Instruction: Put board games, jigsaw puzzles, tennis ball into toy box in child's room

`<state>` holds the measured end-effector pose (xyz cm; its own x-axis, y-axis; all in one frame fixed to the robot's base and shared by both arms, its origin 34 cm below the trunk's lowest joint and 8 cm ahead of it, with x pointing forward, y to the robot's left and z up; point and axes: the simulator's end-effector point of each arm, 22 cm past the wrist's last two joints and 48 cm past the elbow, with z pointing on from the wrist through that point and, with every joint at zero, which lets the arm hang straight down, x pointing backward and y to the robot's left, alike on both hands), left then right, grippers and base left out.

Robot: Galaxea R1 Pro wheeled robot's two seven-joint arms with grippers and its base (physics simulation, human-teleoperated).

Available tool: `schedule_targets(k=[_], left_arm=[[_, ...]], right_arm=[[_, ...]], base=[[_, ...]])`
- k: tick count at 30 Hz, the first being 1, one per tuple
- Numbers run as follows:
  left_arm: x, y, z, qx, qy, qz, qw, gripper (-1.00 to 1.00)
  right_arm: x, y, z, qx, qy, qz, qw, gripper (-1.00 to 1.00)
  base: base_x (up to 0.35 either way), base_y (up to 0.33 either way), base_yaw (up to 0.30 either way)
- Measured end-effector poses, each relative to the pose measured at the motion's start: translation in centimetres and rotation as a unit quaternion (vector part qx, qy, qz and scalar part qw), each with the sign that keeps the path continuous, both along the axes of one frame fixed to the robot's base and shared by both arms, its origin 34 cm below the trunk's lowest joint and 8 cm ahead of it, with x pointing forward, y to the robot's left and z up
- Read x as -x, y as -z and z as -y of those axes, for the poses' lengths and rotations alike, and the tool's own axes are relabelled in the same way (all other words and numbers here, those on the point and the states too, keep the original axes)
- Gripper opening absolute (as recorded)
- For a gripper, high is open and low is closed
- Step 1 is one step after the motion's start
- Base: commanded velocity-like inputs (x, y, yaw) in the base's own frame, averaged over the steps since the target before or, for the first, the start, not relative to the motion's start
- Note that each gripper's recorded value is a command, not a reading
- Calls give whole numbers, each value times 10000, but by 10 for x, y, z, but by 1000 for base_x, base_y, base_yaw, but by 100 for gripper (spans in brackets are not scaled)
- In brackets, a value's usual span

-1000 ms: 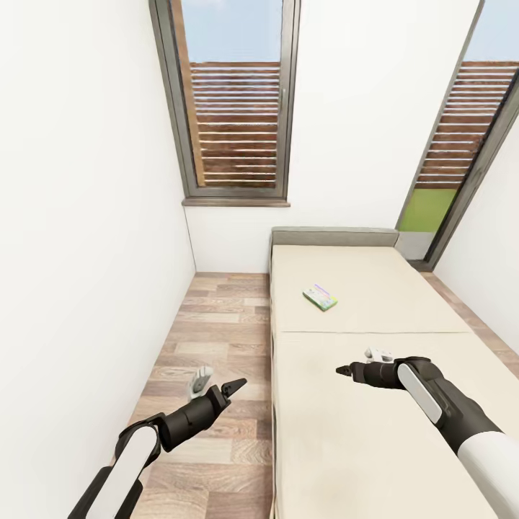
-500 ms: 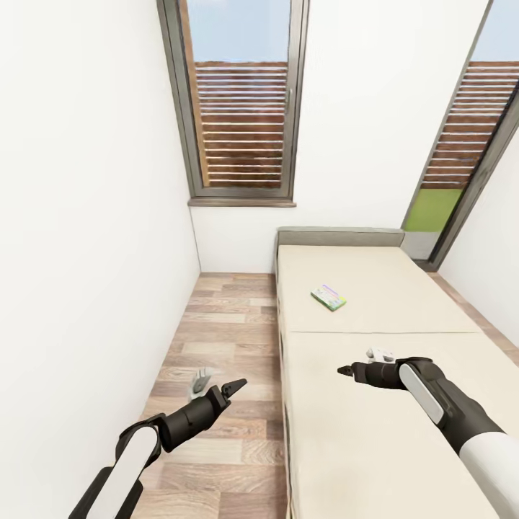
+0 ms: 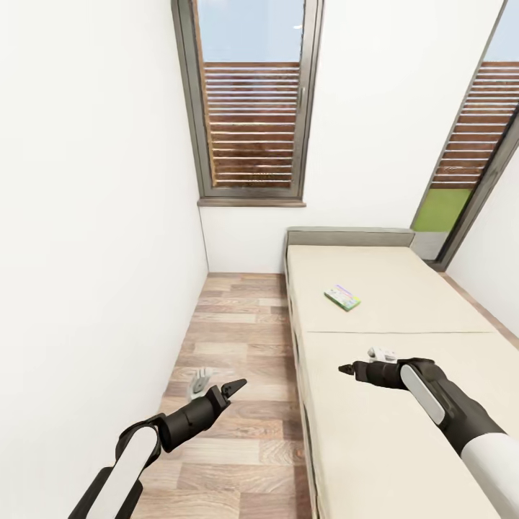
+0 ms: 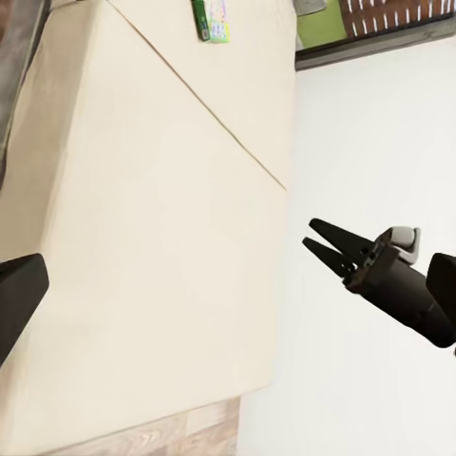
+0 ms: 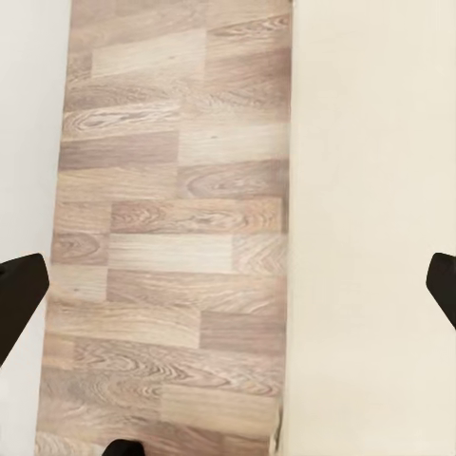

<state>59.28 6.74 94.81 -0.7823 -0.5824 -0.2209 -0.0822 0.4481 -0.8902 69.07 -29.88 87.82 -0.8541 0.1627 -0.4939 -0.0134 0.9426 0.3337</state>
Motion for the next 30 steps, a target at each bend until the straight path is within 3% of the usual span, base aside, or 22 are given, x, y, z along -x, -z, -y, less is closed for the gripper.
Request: schedule_targets(k=[30], left_arm=[[-4,0,-3,-24,-124,54,9999,100]], right_arm=[[-1,-1,2,-1,23,30,10000,100]], base=[[66,19,0]])
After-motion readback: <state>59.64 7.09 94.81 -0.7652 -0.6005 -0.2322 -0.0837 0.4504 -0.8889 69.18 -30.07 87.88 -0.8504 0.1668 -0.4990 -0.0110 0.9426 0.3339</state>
